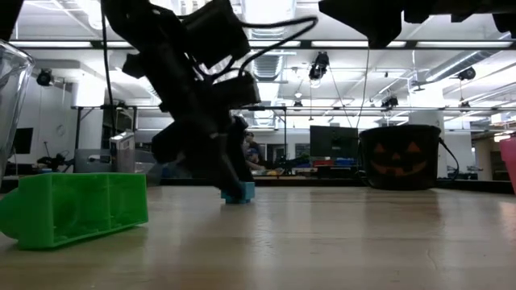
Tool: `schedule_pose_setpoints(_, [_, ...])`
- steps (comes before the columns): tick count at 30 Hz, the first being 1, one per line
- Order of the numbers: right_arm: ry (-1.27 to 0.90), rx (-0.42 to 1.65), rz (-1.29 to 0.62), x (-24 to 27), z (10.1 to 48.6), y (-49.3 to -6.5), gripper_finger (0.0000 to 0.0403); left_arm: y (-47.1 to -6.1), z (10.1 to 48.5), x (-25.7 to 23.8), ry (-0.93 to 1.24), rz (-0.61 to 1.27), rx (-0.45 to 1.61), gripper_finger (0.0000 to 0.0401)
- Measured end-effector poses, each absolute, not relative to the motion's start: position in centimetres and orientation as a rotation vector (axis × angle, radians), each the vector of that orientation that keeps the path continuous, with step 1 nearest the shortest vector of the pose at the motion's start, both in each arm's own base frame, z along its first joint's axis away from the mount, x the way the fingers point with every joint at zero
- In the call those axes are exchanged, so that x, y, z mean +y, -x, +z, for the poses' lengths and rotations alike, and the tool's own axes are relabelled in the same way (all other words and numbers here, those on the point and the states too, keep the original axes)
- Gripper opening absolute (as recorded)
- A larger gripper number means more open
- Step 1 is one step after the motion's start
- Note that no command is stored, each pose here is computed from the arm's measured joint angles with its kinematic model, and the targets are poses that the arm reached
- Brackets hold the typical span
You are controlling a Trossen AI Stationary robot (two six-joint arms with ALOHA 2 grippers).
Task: Pick & Place Toys
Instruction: Put the light blue game piece into the pink bin
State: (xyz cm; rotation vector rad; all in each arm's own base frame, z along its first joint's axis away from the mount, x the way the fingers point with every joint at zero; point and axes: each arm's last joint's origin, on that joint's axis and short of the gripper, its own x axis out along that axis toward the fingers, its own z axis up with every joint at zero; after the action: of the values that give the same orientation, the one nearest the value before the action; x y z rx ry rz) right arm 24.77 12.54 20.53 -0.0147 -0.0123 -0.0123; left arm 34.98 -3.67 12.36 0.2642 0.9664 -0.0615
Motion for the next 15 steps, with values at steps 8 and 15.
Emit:
schedule_pose_setpoints(8, [0.016,-0.010,-0.012,12.54,20.51,-24.78,0.0349,-34.62,11.85,-3.53,-0.246,-0.093,0.991,0.0316])
schedule_pose_setpoints(15, [0.021,0.000,-0.012,12.60,20.22,-24.88,0.0349,-34.59,11.82,-3.54,-0.243,-0.096,0.992,0.0278])
